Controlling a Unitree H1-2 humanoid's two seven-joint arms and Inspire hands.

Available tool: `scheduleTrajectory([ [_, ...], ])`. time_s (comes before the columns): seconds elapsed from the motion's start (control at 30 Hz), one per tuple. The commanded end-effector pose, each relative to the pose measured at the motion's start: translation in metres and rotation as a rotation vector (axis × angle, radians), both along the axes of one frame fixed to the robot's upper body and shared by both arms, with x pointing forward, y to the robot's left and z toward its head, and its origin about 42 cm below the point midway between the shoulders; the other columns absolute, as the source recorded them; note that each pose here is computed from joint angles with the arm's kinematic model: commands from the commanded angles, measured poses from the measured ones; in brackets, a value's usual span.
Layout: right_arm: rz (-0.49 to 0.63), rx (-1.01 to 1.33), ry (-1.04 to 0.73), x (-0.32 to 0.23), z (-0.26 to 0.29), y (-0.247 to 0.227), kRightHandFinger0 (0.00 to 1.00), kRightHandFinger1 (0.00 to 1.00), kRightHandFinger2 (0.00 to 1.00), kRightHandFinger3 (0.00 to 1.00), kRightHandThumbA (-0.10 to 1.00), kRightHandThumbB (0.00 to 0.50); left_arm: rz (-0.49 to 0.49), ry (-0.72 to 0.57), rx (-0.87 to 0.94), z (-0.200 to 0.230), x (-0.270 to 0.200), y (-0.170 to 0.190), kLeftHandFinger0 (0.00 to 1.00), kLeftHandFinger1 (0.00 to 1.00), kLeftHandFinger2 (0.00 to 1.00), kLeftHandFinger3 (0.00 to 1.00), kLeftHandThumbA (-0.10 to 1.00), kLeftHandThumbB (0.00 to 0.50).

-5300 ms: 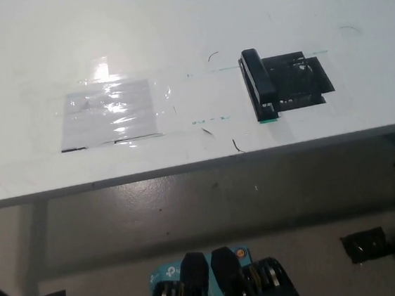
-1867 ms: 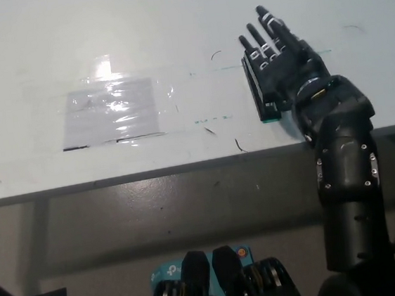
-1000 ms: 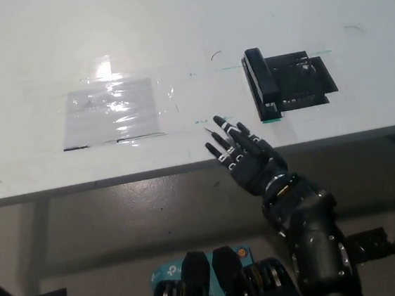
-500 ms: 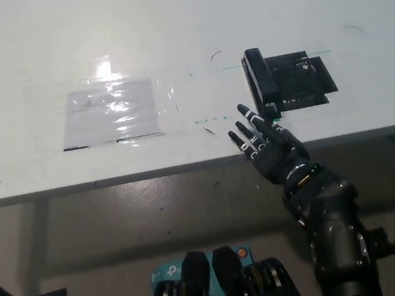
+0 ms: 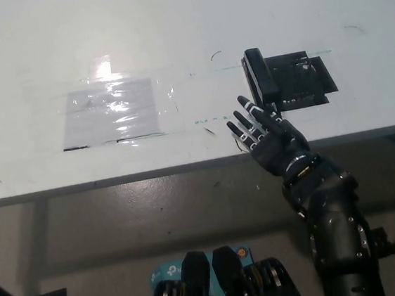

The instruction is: A stapler is kept infront of the robot on the black mark on the desk and the robot uses its right hand to lift the top of the stapler to open it

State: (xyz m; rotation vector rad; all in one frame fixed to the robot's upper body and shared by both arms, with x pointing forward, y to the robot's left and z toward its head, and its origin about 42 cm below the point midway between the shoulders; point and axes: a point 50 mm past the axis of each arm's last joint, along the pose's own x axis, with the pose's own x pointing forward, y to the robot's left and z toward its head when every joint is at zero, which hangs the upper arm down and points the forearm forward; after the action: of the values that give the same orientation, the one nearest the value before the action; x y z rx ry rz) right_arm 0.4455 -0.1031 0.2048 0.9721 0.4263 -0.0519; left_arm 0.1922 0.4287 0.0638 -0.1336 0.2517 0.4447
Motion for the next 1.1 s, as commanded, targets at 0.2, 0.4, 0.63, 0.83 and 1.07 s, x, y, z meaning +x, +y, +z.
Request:
scheduleTrajectory([
  [0.2,0.031,-0.001,-0.182,0.023,0.079,0.015,0.6,0.74,0.83,1.0,0.75,0.0,0.018,-0.031,-0.004,0.008,-0.009,0.004,0.6,0.61,0.77,0.93,0.32,0.157],
  [0.4,0.016,-0.043,-0.248,0.037,0.11,0.007,0.59,0.72,0.84,1.0,0.75,0.0,0.011,-0.026,0.001,0.005,-0.011,0.005,0.6,0.65,0.82,0.95,0.33,0.141],
  [0.63,-0.011,-0.039,-0.303,0.053,0.144,-0.007,0.59,0.71,0.84,1.0,0.76,0.0,0.013,-0.033,-0.006,0.006,-0.011,0.006,0.61,0.65,0.81,0.95,0.33,0.141],
  [0.83,-0.037,-0.055,-0.306,0.063,0.152,-0.015,0.57,0.68,0.8,1.0,0.71,0.0,0.018,-0.033,-0.003,0.007,-0.011,0.006,0.59,0.62,0.78,0.93,0.32,0.133],
  [1.07,-0.055,-0.081,-0.315,0.077,0.154,-0.027,0.65,0.73,0.84,1.0,0.73,0.0,0.01,-0.031,0.005,0.008,-0.012,0.007,0.62,0.65,0.79,0.94,0.34,0.142],
])
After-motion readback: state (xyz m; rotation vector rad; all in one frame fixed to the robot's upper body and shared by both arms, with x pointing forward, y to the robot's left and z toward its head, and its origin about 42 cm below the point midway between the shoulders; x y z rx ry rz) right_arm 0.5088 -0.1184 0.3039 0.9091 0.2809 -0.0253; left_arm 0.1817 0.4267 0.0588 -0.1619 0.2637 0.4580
